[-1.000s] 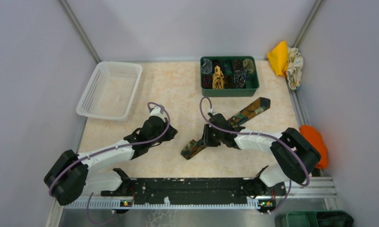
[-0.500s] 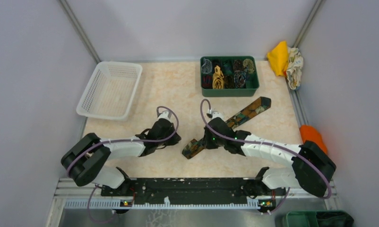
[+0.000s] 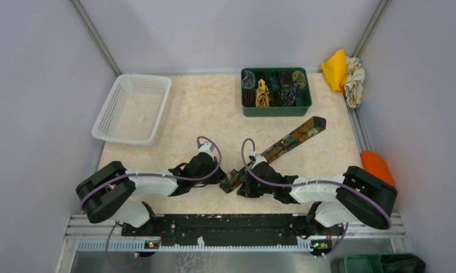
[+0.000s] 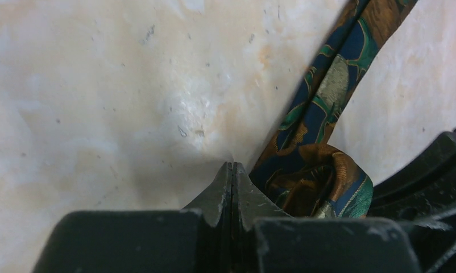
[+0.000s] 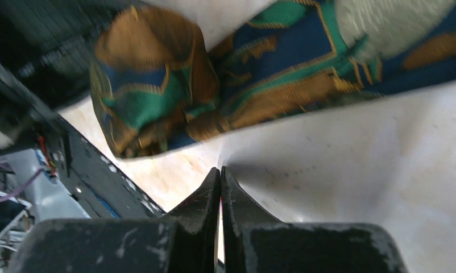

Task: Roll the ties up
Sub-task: Roll the tie at the center of the board.

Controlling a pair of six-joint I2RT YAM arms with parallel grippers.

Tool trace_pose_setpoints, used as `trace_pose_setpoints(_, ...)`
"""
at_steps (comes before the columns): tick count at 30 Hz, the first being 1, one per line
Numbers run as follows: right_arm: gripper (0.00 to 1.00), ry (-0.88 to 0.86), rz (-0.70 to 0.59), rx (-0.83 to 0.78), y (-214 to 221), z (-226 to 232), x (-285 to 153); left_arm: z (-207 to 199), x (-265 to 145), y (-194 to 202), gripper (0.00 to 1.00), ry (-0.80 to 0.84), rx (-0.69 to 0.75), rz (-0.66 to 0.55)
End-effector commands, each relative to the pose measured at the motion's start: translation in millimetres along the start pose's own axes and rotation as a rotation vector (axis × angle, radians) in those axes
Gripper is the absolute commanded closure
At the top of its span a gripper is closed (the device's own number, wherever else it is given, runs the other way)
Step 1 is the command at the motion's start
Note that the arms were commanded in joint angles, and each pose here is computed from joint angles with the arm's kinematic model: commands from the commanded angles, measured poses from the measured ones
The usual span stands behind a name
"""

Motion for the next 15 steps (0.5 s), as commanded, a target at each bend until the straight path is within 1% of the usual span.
trace_pose_setpoints(1,1.0,-0.088,-0.07,0.037,-4.4,11.4,13.7,16.7,-8.1,24.9,1.0,-0.048,-0.024,0.061)
trace_pose_setpoints(9,1.0,-0.113,-0.071,0.05,-6.7,15.7,29.6,19.5,-9.8,30.3,1.0,-0.076,-0.009,0.07)
trace_pose_setpoints(13,1.0,-0.102,-0.07,0.048,-4.7,13.0,21.8,20.3,-7.5,25.5,1.0,-0.145,0.006,0.046)
trace_pose_setpoints(15,1.0,-0.079,-0.069,0.028,-5.2,12.1,15.0,21.0,-6.4,21.3,1.0,-0.205,0.006,0.02)
Point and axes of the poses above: each gripper's point midway between its finger pads, its own x axis out along the fingers, its own z axis along the line the jaws close on, y = z × x, the point moved 10 cm from there along -x, back along the fingers, and after that the axes turned 6 degrees about -x, right-handed, at the moved point
